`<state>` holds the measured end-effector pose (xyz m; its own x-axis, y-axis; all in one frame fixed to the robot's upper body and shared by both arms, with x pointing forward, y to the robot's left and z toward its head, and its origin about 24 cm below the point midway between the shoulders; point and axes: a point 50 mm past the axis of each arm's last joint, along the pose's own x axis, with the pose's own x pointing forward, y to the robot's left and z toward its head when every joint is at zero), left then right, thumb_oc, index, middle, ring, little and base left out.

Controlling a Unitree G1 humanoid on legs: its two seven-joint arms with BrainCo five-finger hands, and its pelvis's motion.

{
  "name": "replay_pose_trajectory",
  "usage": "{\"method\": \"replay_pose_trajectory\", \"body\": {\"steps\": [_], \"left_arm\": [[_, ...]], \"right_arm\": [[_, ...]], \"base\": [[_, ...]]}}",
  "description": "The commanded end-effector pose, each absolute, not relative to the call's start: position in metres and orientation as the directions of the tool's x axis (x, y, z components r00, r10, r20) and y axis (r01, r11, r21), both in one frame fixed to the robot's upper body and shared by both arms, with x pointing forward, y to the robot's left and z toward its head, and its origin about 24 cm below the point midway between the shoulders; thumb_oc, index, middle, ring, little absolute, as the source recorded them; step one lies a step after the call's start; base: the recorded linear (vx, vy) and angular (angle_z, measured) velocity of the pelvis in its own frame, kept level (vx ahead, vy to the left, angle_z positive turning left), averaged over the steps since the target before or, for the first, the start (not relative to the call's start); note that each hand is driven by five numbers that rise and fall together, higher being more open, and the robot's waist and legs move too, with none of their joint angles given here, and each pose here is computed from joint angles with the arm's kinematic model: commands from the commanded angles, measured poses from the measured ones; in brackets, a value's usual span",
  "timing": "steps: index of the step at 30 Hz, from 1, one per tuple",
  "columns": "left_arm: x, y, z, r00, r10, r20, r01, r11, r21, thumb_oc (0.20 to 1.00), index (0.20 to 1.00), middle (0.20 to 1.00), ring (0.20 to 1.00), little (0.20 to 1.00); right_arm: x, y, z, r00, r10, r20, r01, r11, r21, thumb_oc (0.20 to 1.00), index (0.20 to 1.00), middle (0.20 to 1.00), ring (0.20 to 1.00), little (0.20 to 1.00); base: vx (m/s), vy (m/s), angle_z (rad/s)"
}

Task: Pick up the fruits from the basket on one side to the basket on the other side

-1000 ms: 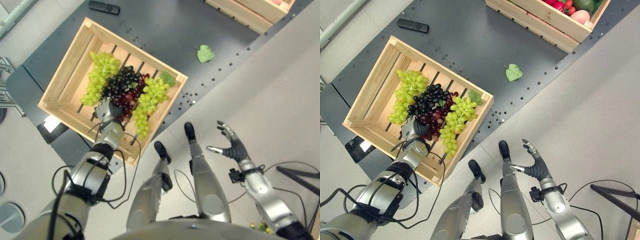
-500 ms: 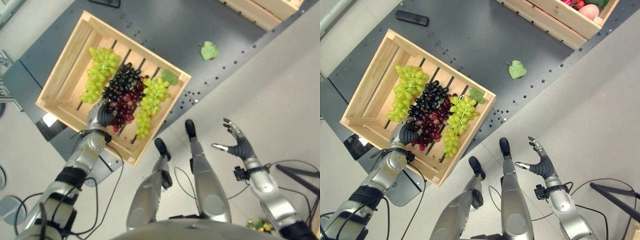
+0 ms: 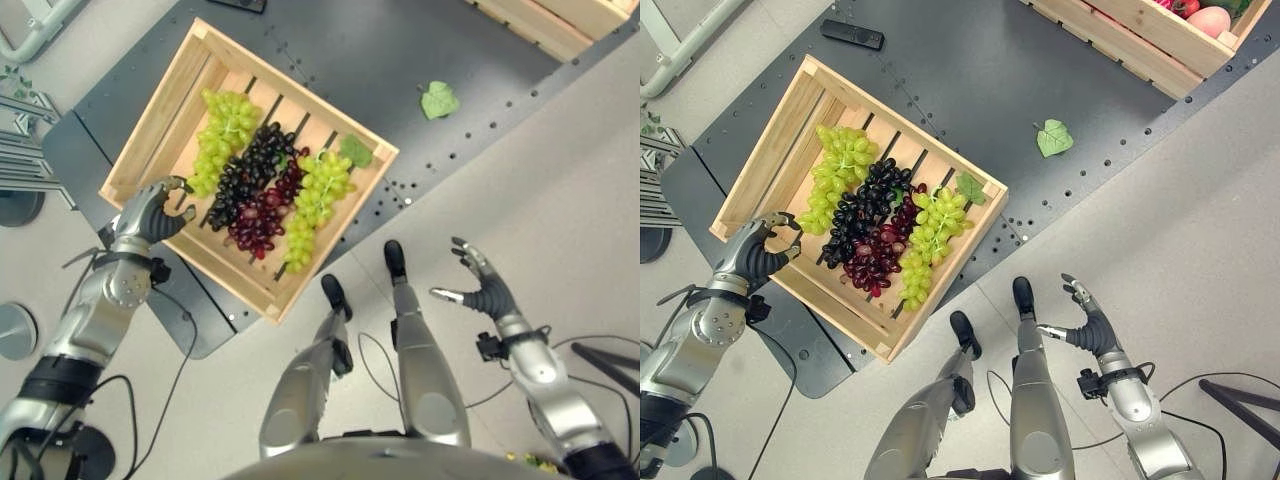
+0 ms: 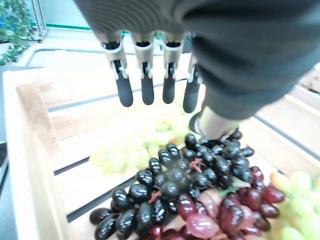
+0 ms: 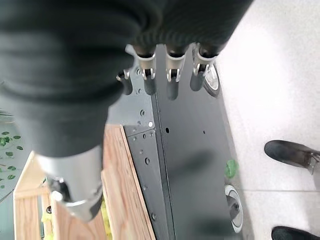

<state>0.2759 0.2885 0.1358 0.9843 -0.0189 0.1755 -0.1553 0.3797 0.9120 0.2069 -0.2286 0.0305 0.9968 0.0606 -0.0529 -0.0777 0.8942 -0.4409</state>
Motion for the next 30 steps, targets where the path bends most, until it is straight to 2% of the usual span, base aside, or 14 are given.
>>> {"method": "replay_pose_trajectory", "body": {"steps": [1,7,8,9,13,20,30], "left_arm": [[0.269,0.299,0.155,0.974,-0.035,0.225,-0.205,0.299,0.932,0.200,0.200,0.200,0.200,0.200],[0.266,0.300,0.167,0.965,-0.052,0.257,-0.229,0.306,0.924,0.200,0.200,0.200,0.200,0.200],[0.266,0.300,0.165,0.963,-0.036,0.265,-0.239,0.333,0.912,0.322,0.322,0.322,0.322,0.322],[0.268,0.300,0.162,0.960,-0.015,0.280,-0.255,0.364,0.896,1.000,1.000,1.000,1.000,1.000],[0.281,0.300,0.130,0.970,0.100,0.221,-0.241,0.488,0.839,1.000,1.000,1.000,1.000,1.000],[0.311,0.287,0.107,0.972,0.175,0.158,-0.228,0.529,0.818,1.000,1.000,1.000,1.000,1.000],[0.351,0.267,0.085,0.968,0.248,0.044,-0.162,0.481,0.862,1.000,1.000,1.000,1.000,1.000]], "right_arm": [[0.192,-0.235,0.028,0.996,0.056,-0.072,-0.083,0.886,-0.457,1.000,1.000,1.000,1.000,1.000],[0.192,-0.235,0.025,0.993,0.066,-0.095,-0.102,0.885,-0.454,1.000,1.000,1.000,1.000,1.000],[0.192,-0.235,0.025,0.993,0.071,-0.096,-0.107,0.885,-0.454,1.000,1.000,1.000,1.000,1.000],[0.193,-0.233,0.025,0.993,0.075,-0.092,-0.109,0.886,-0.451,1.000,1.000,1.000,1.000,1.000],[0.196,-0.234,0.028,0.994,0.070,-0.080,-0.099,0.885,-0.454,1.000,1.000,1.000,1.000,1.000],[0.199,-0.232,0.030,0.995,0.069,-0.066,-0.091,0.887,-0.453,1.000,1.000,1.000,1.000,1.000],[0.200,-0.224,0.038,0.995,0.101,-0.026,-0.102,0.887,-0.451,1.000,1.000,1.000,1.000,1.000]], "base": [[0.00,0.000,0.00],[0.00,0.000,0.00],[0.00,0.000,0.00],[-0.02,0.006,0.06],[-0.01,0.002,0.08],[-0.02,-0.003,0.03],[0.00,0.003,-0.03]]}}
